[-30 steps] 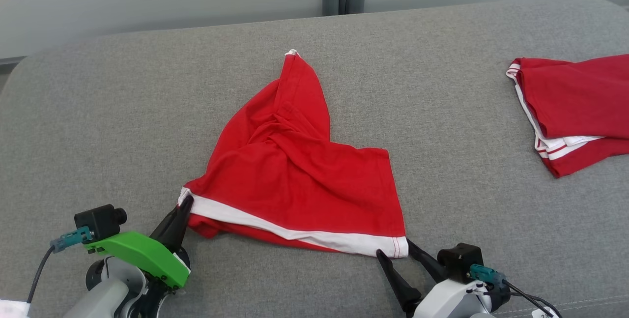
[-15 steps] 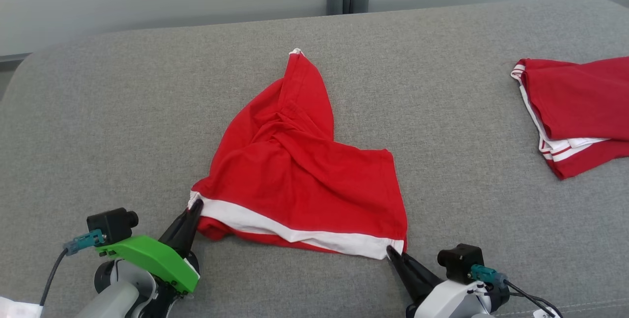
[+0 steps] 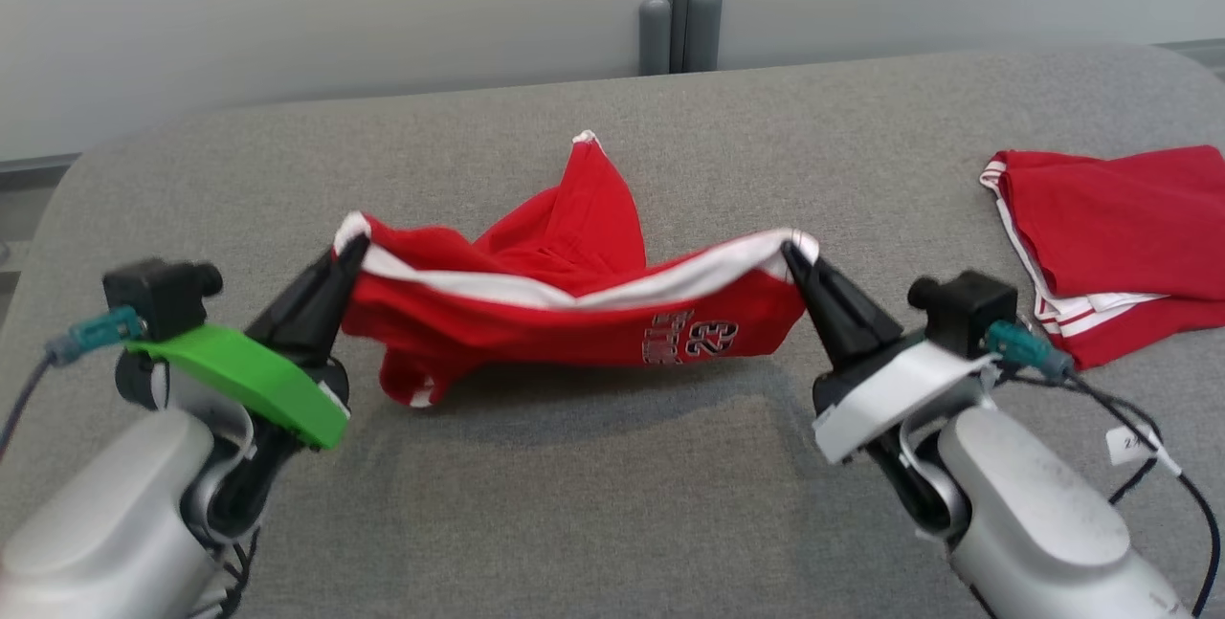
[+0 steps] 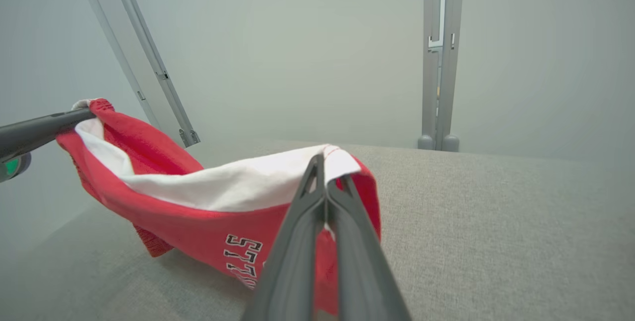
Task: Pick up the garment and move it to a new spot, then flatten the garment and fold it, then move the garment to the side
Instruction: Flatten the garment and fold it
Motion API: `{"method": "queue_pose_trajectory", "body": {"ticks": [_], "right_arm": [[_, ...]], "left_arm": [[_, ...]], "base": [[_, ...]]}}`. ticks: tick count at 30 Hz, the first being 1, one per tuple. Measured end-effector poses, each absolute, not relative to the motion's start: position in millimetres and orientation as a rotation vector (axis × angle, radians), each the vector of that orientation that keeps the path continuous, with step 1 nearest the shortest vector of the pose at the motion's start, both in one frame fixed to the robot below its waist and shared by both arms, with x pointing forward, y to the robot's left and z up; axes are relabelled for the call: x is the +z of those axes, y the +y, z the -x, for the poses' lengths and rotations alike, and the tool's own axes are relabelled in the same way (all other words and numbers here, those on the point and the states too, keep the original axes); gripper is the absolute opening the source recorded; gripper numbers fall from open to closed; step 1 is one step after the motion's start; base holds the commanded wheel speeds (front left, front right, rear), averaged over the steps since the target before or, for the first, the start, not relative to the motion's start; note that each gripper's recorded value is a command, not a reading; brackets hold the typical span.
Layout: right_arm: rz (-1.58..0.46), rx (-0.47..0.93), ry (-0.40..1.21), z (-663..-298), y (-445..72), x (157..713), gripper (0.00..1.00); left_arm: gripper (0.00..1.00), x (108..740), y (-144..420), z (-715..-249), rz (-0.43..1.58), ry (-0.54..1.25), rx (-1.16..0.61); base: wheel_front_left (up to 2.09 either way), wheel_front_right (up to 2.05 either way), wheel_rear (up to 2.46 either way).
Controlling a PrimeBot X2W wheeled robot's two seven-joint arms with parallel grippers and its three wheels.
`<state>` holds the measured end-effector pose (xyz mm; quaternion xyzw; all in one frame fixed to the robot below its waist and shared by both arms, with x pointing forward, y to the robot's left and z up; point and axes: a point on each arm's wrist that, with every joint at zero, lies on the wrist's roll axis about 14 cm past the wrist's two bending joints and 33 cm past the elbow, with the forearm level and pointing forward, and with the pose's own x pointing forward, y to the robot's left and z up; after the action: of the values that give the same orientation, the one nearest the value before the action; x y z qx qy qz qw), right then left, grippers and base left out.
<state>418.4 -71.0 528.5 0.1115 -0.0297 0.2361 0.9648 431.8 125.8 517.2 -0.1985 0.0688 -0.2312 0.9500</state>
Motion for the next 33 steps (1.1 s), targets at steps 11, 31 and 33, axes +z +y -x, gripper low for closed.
{"method": "queue_pose_trajectory", "body": {"ticks": [11, 31, 33], "right_arm": [[0.038, 0.490, -0.424, -496, -89, 694, 0.00], [0.242, 0.308, -0.589, -645, -119, 777, 0.00], [0.246, 0.300, -0.580, -653, -121, 766, 0.00]], "left_arm": [[0.00, 672, 123, -486, 0.155, -0.100, -0.579], [0.00, 758, 82, -617, 0.055, -0.465, -0.574], [0.00, 752, 79, -623, 0.092, -0.469, -0.581]], "base": [[0.00, 0.00, 0.00], [0.00, 0.00, 0.00], [0.00, 0.00, 0.00]]}}
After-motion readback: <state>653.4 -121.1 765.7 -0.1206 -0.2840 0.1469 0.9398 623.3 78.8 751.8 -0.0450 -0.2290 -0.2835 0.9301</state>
